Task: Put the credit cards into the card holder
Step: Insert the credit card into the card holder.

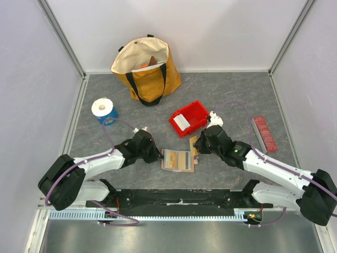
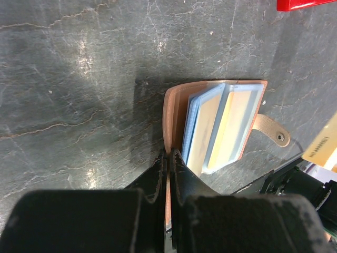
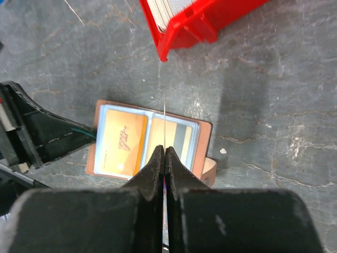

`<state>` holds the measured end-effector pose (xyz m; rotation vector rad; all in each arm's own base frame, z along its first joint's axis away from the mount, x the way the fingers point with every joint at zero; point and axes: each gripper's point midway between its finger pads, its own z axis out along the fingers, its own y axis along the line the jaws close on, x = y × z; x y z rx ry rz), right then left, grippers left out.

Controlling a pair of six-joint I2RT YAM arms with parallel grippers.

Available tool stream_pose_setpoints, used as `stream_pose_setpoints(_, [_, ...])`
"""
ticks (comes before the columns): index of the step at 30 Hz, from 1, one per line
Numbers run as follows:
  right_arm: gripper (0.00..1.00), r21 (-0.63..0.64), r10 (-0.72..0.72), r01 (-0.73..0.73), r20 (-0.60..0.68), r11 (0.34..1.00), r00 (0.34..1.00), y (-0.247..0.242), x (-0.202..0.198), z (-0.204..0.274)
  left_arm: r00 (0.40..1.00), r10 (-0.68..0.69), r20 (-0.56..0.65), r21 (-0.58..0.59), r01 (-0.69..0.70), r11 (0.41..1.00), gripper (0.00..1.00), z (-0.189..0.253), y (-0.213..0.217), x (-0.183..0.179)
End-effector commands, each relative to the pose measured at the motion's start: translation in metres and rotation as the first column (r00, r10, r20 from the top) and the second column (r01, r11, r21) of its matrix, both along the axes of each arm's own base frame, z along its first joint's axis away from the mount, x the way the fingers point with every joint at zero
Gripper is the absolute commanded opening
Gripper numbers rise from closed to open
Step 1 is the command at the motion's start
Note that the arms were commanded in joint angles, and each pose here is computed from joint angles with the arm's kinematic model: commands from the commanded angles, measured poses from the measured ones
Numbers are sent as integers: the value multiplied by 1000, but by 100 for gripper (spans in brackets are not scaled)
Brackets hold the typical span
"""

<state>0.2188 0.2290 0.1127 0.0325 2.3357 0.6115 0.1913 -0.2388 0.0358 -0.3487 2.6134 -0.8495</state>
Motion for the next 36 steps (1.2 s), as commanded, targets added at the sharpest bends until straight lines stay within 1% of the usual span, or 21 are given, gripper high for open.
stream_pose_setpoints(1, [0,35,-17,14,101,999,995,3,11,34,999,-12,49,-52,15,999,2,17,-8,7])
stream_pose_setpoints(5, [0,83,27,-37,112,996,993,27,9,37,999,7,50,-81,-3,997,2,20,-8,5])
stream_pose_setpoints(8, [0,129,21,-38,130,991,991,45,10,42,999,27,42,-104,-22,994,2,21,-7,2])
stream_pose_setpoints(9, [0,149,18,-38,132,988,991,52,10,43,998,36,60,-126,-28,992,2,25,-9,5])
stream_pose_setpoints(14, [0,225,6,-39,145,974,989,84,9,48,996,64,56,-138,-55,989,2,24,-6,3])
stream_pose_setpoints(19, [0,221,5,-38,148,975,989,108,3,42,995,88,55,-156,-79,985,2,24,-4,2])
stream_pose_setpoints(25, [0,166,19,-45,152,985,988,125,-2,29,994,95,53,-176,-84,981,2,24,-4,0])
stream_pose_setpoints(36, [0,43,27,-33,140,999,990,129,0,3,994,95,62,-195,-81,978,2,27,-4,-1])
